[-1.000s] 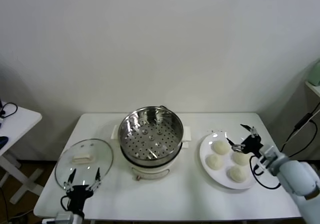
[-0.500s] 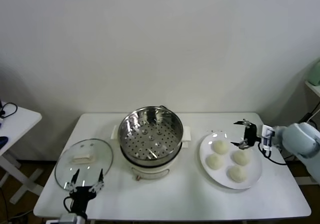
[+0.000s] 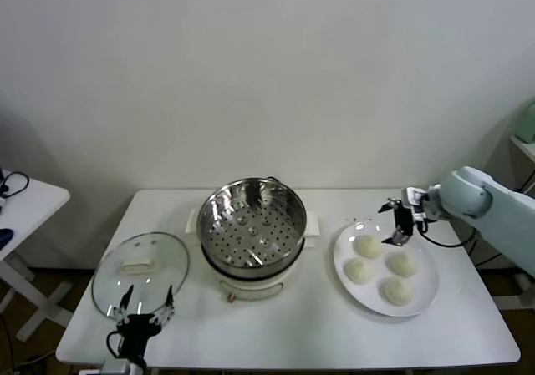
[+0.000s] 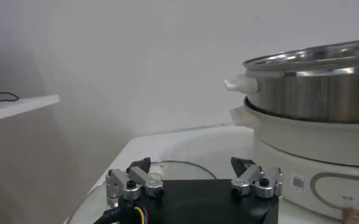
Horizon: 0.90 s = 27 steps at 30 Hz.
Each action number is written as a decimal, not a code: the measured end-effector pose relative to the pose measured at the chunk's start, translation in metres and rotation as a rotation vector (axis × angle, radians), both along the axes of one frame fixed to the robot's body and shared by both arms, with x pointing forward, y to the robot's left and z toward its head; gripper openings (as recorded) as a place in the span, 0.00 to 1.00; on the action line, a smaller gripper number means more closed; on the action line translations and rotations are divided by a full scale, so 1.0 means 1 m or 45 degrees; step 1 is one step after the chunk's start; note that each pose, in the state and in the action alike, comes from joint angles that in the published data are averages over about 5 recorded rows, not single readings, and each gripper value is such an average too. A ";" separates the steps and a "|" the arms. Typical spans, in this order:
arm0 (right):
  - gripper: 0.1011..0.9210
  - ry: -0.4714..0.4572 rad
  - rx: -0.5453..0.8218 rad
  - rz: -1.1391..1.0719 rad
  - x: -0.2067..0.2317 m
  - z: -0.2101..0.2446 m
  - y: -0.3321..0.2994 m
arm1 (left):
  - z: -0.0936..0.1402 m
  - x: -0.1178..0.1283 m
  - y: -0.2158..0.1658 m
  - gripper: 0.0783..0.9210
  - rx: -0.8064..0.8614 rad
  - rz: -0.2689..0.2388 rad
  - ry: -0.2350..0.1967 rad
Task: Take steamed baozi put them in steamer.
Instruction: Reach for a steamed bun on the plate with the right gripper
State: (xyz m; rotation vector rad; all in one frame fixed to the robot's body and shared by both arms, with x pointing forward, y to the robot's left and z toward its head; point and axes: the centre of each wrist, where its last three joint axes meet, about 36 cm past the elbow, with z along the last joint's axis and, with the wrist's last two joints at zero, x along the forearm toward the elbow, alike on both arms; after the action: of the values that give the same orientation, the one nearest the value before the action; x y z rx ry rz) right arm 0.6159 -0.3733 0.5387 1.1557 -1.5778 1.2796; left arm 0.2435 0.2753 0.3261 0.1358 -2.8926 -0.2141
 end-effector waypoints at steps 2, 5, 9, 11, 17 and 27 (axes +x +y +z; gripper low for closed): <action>0.88 0.024 -0.024 0.004 0.006 -0.003 0.004 | 0.000 0.000 0.001 0.88 0.002 0.000 0.002; 0.88 0.058 -0.056 0.012 0.014 -0.009 0.008 | -0.001 0.001 0.002 0.88 0.005 -0.001 0.006; 0.88 0.091 -0.087 0.016 0.025 -0.020 0.014 | -0.003 0.001 0.004 0.88 0.013 0.001 0.012; 0.88 0.104 -0.097 0.014 0.029 -0.025 0.017 | -0.003 0.001 0.005 0.88 0.017 0.002 0.014; 0.88 0.135 -0.116 0.007 0.038 -0.044 0.024 | -0.004 0.000 0.009 0.88 0.032 0.010 0.027; 0.88 0.174 -0.120 -0.018 0.045 -0.070 0.028 | -0.004 0.001 0.010 0.88 0.040 0.008 0.040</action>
State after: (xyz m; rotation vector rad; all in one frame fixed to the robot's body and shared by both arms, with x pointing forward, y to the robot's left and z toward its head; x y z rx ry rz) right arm 0.6606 -0.3455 0.4688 1.1463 -1.4092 1.2257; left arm 0.2446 0.2855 0.3218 0.1458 -2.8578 -0.2584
